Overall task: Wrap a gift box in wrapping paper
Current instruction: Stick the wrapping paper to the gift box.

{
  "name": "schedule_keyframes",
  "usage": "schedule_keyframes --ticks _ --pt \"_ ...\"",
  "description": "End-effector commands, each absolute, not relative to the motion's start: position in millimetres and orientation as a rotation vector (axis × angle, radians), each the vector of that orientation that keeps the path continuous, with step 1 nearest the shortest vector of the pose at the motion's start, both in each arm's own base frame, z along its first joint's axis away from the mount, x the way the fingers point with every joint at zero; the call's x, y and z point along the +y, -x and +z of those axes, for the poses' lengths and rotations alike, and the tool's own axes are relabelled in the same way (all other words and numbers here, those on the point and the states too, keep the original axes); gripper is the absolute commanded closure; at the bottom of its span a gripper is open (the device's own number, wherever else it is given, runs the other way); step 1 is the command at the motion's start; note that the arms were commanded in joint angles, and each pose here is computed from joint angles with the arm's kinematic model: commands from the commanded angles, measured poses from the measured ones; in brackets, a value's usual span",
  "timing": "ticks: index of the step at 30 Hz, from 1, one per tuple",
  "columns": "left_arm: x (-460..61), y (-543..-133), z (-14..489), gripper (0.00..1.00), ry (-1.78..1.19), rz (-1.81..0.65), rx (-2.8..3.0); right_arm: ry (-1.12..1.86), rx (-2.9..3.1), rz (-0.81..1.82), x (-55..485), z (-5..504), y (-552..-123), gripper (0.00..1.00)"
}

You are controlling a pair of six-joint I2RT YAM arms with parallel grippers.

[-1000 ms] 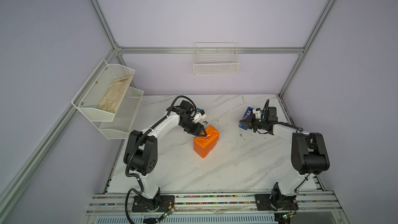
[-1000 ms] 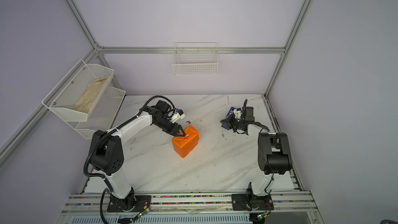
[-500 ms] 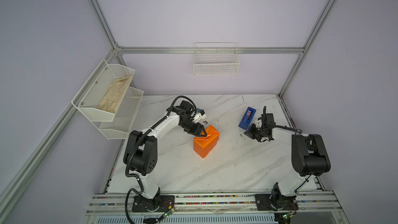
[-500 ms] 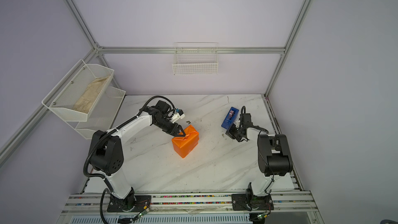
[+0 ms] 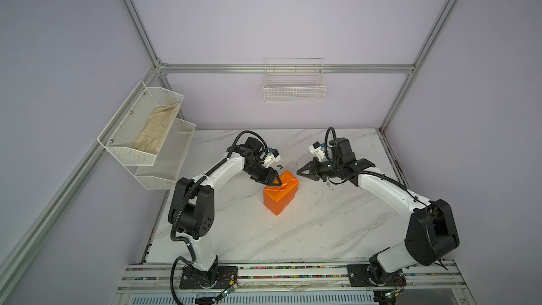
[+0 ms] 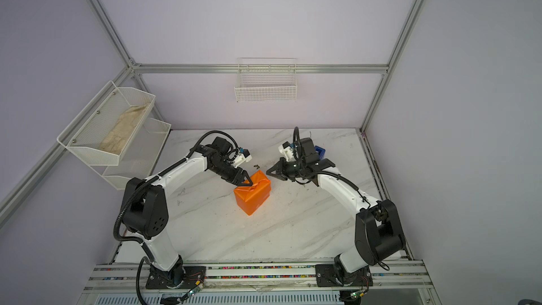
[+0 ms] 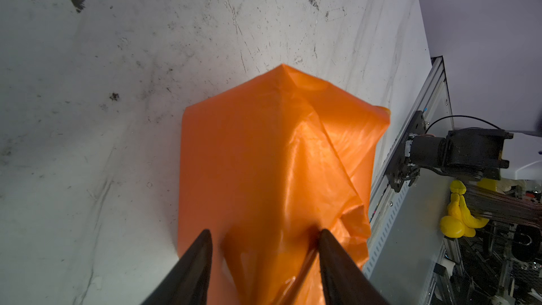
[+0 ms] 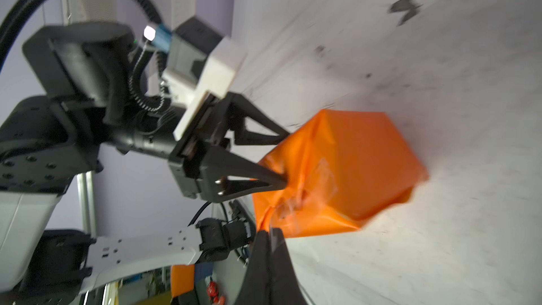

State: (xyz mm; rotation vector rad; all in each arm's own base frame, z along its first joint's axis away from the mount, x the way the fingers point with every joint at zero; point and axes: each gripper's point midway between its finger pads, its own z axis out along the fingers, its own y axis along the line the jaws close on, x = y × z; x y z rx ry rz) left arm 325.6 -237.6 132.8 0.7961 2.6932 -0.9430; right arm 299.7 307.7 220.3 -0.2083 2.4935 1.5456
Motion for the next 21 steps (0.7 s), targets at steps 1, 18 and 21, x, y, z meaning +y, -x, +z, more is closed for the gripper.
schedule_keyframes --ticks 1,18,21 --pt "-218.8 -298.6 93.5 0.44 -0.81 -0.811 2.89 0.284 2.554 1.733 343.3 210.2 -282.0 1.0" --pt "-212.8 -304.7 114.0 0.44 -0.827 -0.737 2.838 0.034 2.884 1.586 325.9 119.0 -257.8 1.0" --pt "-211.2 -315.0 137.1 0.44 -0.801 -0.706 2.778 0.034 2.906 1.571 323.7 111.0 -256.0 1.0"
